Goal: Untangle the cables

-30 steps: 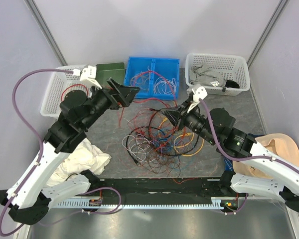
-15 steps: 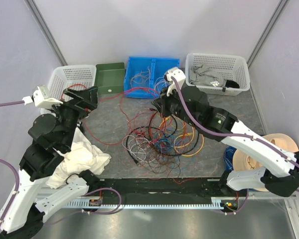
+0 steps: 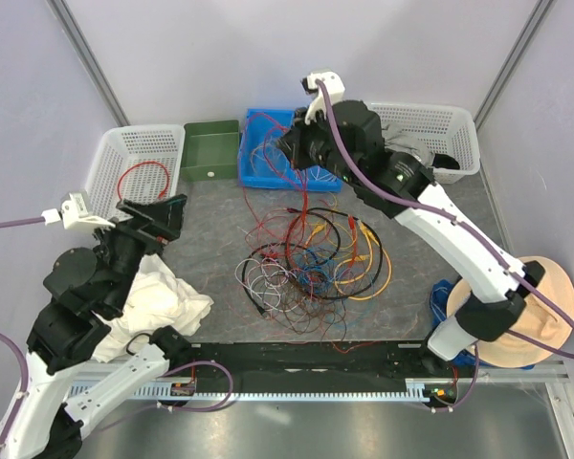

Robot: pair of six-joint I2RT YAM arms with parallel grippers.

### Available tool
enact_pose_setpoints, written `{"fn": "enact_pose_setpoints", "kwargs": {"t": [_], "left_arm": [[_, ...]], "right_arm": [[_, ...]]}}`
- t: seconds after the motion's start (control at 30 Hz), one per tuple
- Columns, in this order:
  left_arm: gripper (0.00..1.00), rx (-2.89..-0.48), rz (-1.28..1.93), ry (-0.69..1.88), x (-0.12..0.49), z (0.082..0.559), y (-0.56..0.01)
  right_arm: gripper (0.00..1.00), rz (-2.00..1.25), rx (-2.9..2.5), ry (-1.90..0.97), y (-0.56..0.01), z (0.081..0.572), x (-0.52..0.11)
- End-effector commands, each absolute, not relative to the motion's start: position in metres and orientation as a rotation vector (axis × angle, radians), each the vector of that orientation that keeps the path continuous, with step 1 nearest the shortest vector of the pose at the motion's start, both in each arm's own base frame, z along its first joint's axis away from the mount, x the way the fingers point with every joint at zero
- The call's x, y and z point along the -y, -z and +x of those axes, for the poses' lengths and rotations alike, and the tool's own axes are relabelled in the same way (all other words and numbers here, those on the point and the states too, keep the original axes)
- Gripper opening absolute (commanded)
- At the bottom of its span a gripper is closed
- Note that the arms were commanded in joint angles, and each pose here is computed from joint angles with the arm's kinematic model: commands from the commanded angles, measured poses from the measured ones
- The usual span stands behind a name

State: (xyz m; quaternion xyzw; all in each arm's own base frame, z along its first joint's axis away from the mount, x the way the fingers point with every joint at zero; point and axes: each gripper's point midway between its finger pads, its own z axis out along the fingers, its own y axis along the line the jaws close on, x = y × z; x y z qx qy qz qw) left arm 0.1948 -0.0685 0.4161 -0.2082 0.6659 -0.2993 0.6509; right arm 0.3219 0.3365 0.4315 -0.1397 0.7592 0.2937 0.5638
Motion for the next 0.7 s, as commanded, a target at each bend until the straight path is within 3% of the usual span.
{"fn": "enact_pose_setpoints", "kwargs": {"t": [0.0,0.13,0.4,0.5,0.67], "left_arm": [[1.00,-1.558,-0.464,0.722,0.076,0.190,-0.387],[1.00,-1.558,-0.461,0.724,0.071,0.183,-0.370],[1.00,-1.576,-0.447,0.757,0.066,0.167,-0.323],[1.00,-1.582,-0.452,0.781,0.065,0.159,-0.309],[1.00,-1.590,-0.414,0.845,0.075,0.155,-0.292]], "right_arm": [[0.00,-0.323,-1.627,-0.862,-0.507,0.322,-0.354],[0.00,-0.341,-1.566,-0.954,-0.526,0.337,-0.380],[0.00,-0.412,-1.216,-1.222,-0.602,0.321,-0.404],[0.00,-0.391,-1.184,-1.289,-0.608,0.326,-0.415],[0.00,-0.404,-1.311,-1.368,-0.553,0.347,-0.451]]}}
